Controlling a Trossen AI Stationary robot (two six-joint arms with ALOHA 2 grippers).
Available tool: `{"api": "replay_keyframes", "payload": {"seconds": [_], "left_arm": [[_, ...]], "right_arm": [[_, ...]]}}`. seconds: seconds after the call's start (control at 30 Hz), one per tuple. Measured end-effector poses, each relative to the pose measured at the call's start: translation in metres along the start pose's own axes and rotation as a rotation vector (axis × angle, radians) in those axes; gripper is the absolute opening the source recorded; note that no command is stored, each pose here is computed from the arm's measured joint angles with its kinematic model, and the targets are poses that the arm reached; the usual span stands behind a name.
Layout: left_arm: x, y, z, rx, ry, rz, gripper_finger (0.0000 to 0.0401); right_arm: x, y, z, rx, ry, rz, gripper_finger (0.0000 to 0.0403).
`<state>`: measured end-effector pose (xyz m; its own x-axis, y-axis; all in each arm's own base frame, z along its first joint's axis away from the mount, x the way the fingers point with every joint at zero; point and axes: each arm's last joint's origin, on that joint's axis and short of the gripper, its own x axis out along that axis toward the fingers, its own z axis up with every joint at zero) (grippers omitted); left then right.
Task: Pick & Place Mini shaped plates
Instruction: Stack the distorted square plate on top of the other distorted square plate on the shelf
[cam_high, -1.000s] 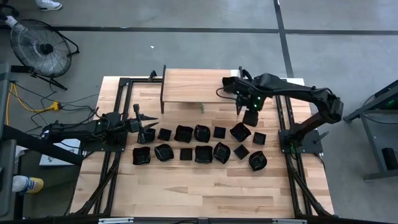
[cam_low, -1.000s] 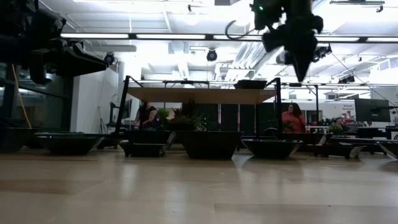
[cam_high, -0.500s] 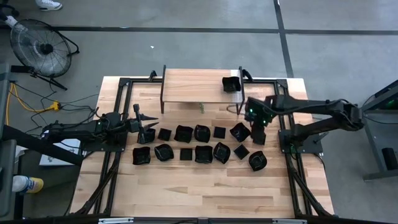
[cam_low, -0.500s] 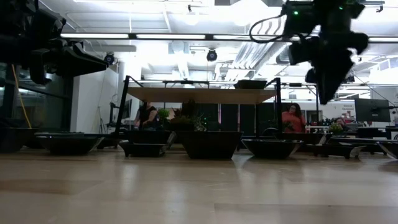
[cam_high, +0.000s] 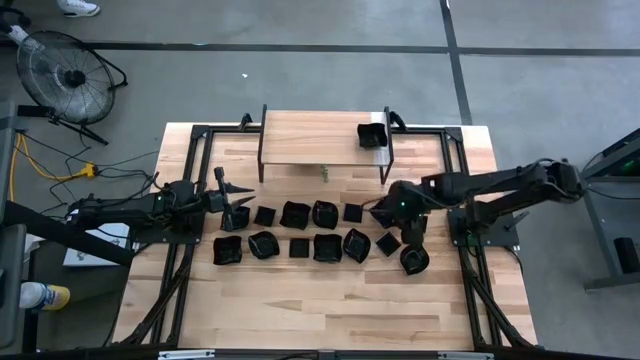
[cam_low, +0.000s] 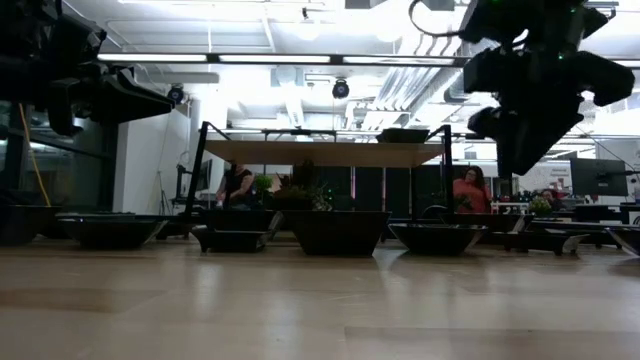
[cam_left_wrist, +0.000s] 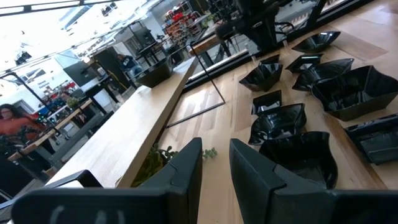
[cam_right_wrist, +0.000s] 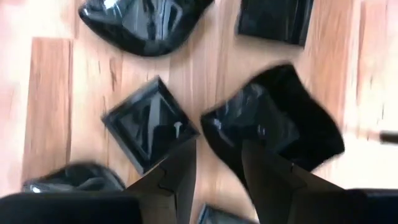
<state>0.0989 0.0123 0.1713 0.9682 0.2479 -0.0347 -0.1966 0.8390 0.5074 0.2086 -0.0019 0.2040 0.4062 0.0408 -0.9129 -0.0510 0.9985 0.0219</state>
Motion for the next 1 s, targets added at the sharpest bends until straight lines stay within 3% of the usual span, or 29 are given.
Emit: {"api": "replay_keyframes", "payload": {"seconds": [0.1, 0.4, 0.57, 1.0], "left_arm": [[0.0, 0.0, 0.0, 0.0, 0.0, 0.0, 0.0078], [0.0, 0.0, 0.0, 0.0, -0.003, -0.004, 0.0078], [0.0, 0.0, 0.0, 0.0, -0.003, -0.004, 0.0078], [0.0, 0.0, 0.0, 0.0, -0.003, -0.004, 0.0078]], "right_arm": [[0.003, 0.007, 0.005, 0.023, -0.039, -0.036, 0.0124], [0.023, 0.012, 0.013, 0.382, -0.029, -0.033, 0.0124], [0.035, 0.01, 0.018, 0.568, -0.017, -0.09, 0.0124], [0.049, 0.005, 0.027, 0.733, 0.022, -0.107, 0.0124]]}}
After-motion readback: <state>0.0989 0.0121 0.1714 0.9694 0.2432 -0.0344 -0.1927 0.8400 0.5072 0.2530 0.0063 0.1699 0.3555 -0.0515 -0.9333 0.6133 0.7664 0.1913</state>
